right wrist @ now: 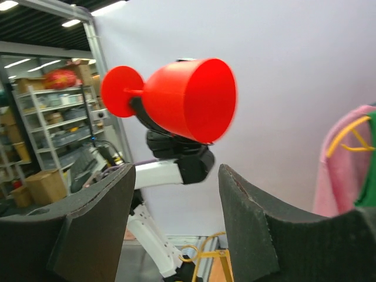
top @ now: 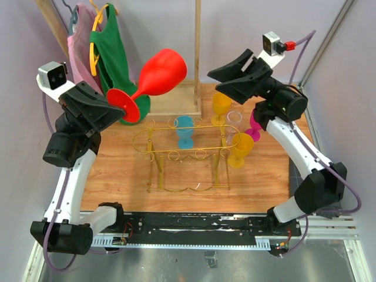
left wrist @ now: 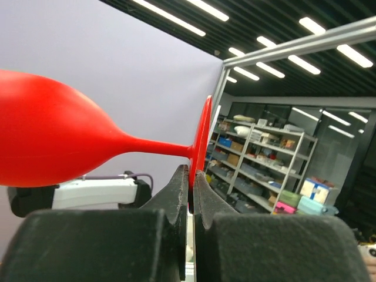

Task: Place the wine glass upside down on the wine glass rack

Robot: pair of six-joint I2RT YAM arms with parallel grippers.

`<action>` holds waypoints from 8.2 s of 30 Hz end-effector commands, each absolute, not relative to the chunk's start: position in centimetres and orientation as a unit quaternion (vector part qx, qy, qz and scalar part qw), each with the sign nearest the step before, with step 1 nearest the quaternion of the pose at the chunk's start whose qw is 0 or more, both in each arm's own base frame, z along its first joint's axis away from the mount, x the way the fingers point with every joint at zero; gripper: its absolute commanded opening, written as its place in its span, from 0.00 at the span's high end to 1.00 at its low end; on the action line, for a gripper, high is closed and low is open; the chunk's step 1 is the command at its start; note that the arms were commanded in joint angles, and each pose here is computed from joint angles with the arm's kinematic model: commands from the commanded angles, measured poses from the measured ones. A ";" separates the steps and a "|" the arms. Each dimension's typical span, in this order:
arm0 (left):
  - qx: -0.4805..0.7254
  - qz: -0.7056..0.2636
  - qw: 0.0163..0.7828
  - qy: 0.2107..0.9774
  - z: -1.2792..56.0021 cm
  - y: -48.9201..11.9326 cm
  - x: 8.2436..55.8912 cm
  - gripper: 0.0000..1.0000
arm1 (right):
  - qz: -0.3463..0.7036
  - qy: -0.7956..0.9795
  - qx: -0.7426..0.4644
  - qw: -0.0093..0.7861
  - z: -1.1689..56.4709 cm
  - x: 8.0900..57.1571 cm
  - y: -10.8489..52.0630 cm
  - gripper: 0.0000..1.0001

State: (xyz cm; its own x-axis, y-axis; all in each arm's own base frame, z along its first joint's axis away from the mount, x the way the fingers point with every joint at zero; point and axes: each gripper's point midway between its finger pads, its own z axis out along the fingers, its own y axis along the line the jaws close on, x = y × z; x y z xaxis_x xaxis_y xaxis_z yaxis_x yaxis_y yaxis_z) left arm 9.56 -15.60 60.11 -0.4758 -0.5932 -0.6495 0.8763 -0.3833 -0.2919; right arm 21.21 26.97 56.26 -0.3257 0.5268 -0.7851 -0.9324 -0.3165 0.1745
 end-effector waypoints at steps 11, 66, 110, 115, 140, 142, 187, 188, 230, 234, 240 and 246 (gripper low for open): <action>0.218 -0.589 0.642 0.440 59.4 -16.8 14.1 1.00 | 0.590 0.411 -0.301 0.627 54.8 19.8 21.7 0.39; -0.086 -0.543 0.483 0.682 39.8 -14.8 25.1 1.00 | 0.462 0.497 -0.264 0.685 49.4 16.4 18.2 0.41; -0.098 -0.548 0.457 0.693 36.7 -14.9 22.1 1.00 | 0.472 0.505 -0.252 0.677 49.3 17.2 18.4 0.43; -0.106 -0.522 0.465 0.707 37.0 -14.4 22.4 1.00 | 0.475 0.506 -0.251 0.675 49.4 17.3 18.5 0.43; -0.116 -0.556 0.422 0.707 37.3 -15.2 21.5 1.00 | 0.475 0.512 -0.241 0.674 49.3 18.1 18.5 0.43; -0.113 -0.559 0.423 0.704 37.5 -15.3 21.3 1.00 | 0.478 0.513 -0.239 0.671 49.3 18.2 18.6 0.43; -0.103 -0.570 0.417 0.701 35.7 -15.6 18.9 0.79 | 0.489 0.522 -0.225 0.662 49.6 19.2 18.9 0.44; -0.102 -0.570 0.418 0.700 35.7 -15.6 18.7 0.79 | 0.489 0.523 -0.225 0.661 49.6 19.2 18.9 0.44; -0.012 -0.353 0.646 0.677 43.0 -10.6 19.8 0.56 | 0.299 0.767 -0.173 0.540 43.0 39.6 19.2 0.41; -0.010 -0.353 0.644 0.678 42.6 -10.6 19.7 0.56 | 0.289 0.795 -0.189 0.500 39.7 42.5 19.9 0.41; -0.007 -0.350 0.644 0.680 42.4 -10.7 19.8 0.56 | 0.293 0.814 -0.201 0.460 35.7 44.0 20.7 0.43; -0.005 -0.355 0.637 0.684 41.8 -10.9 19.9 0.55 | 0.277 0.829 -0.193 0.445 33.4 44.9 20.2 0.43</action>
